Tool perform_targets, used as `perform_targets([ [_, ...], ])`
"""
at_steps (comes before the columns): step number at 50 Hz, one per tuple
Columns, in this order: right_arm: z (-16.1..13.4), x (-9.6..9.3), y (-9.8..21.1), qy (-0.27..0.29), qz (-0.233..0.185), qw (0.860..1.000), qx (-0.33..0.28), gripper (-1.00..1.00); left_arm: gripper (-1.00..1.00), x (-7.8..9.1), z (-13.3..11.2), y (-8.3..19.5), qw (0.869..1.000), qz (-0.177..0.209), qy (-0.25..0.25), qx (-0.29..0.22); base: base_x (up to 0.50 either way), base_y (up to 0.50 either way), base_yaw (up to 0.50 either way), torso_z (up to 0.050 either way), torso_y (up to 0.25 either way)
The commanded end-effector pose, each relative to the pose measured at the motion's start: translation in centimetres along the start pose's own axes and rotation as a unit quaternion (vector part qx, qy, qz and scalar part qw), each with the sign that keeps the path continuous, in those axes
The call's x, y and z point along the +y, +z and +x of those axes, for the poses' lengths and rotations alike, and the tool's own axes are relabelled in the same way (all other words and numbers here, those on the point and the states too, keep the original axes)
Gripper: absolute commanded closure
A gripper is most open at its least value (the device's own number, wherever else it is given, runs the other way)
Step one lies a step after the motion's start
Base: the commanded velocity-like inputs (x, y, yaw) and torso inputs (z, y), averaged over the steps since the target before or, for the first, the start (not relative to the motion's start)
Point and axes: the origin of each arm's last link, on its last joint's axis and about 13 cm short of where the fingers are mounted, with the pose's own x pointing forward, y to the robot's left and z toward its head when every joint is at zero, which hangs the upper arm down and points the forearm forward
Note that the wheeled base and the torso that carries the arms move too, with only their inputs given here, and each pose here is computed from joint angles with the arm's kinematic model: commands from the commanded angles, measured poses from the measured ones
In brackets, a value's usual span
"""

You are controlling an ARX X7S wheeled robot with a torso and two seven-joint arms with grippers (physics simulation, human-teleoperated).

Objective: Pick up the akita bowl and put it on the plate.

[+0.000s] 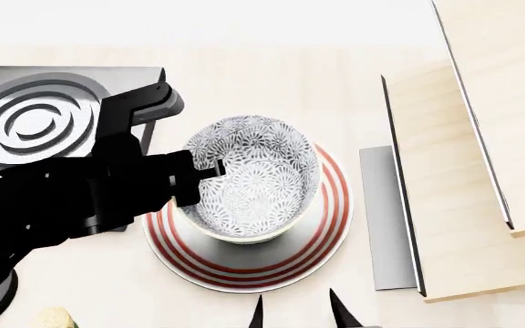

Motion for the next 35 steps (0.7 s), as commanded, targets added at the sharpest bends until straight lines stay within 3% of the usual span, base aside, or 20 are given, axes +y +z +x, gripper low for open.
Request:
perform_targets([
  [1,-0.47,-0.21,-1.38,-0.007,-0.002,0.999,0.045,-1.0,1.0,-0.18,0.08,-0.04,1.0,-0.015,-0.009,-0.005,0.0,0.0,0.0,0.0,0.0],
  [25,-0.51,-0.25,-1.44,-0.007,-0.002,0.999,0.045,-1.0,1.0,-0.43,0.04,0.05,1.0,-0.013,-0.01,-0.004,0.0,0.0,0.0,-0.001,-0.002],
  [26,-0.55,-0.25,-1.43,-0.007,-0.001,0.999,0.045,-1.0,-1.0,-0.41,0.04,-0.01,1.0,-0.01,-0.013,-0.001,0.0,0.0,0.0,0.0,0.0],
  [35,-0.47,-0.12,-1.65,-0.005,-0.003,0.999,0.048,-1.0,-1.0,-0.37,-0.04,0.22,1.0,-0.01,-0.006,-0.005,0.0,0.0,0.0,-0.002,-0.002],
])
